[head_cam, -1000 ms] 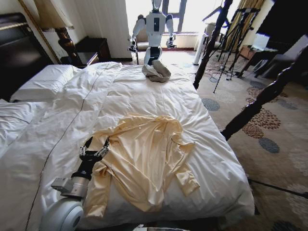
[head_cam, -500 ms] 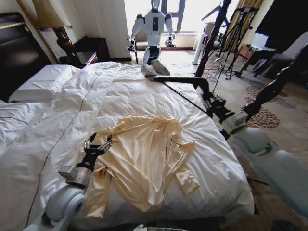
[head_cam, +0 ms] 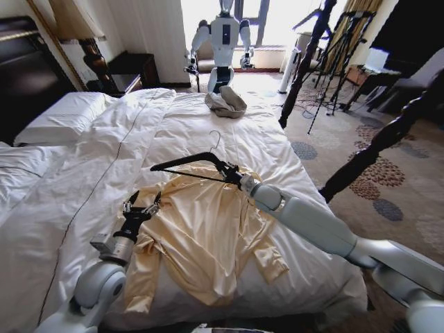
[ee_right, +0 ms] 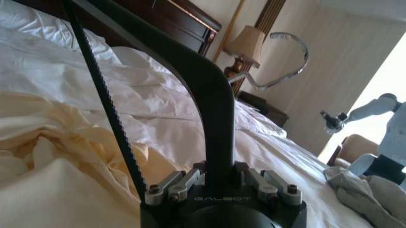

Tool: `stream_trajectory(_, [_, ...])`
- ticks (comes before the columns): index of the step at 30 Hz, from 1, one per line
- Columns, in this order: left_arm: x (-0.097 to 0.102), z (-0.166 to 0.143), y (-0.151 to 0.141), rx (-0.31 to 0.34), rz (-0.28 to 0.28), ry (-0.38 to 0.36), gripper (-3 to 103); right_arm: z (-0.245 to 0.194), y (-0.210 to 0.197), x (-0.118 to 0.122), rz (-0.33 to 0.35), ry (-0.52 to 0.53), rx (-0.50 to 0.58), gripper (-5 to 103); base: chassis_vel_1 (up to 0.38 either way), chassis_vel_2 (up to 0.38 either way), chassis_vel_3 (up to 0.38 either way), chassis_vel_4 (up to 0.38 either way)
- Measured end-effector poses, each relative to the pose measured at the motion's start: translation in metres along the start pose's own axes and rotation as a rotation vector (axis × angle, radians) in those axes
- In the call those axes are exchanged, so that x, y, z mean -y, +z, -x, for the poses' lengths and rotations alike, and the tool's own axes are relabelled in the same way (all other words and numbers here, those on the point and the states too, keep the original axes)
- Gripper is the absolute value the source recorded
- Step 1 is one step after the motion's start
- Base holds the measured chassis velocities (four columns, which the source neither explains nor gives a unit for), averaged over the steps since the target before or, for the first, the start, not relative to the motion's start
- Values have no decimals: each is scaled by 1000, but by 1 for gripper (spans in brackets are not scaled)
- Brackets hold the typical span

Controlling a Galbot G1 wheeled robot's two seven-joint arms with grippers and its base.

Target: Pick up the clothes from the bed and hang them on the clothes hanger.

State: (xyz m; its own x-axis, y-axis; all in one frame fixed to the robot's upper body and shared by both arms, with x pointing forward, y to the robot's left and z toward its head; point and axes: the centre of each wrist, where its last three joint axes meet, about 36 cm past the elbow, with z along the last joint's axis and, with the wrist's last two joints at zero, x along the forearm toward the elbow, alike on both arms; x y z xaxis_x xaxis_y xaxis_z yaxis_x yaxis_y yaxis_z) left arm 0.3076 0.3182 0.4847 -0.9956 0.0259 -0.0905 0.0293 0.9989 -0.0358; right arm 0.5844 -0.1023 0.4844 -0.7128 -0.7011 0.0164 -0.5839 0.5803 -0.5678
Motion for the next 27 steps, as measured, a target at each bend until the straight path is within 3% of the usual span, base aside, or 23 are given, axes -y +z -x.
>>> stream_trajectory(6, [-5,2,0,0,4,-12,85,13,26,-8,-18,-33,-19,19,0,0,0,0])
stream_trajectory(14, [-7,4,3,-3,1,-16,85,-7,65,-10,-24,-35,-42,19,0,0,0,0])
stream_trajectory(20, [-5,4,5,-8,-2,-9,85,-23,83,16,-79,-19,-68,19,0,0,0,0])
stream_trajectory(22, [-4,5,5,-6,-3,-3,85,-26,89,33,-132,-31,-75,19,0,0,0,0])
stream_trajectory(27, [-5,9,2,2,6,3,85,-29,94,40,-167,-71,-93,19,0,0,0,0])
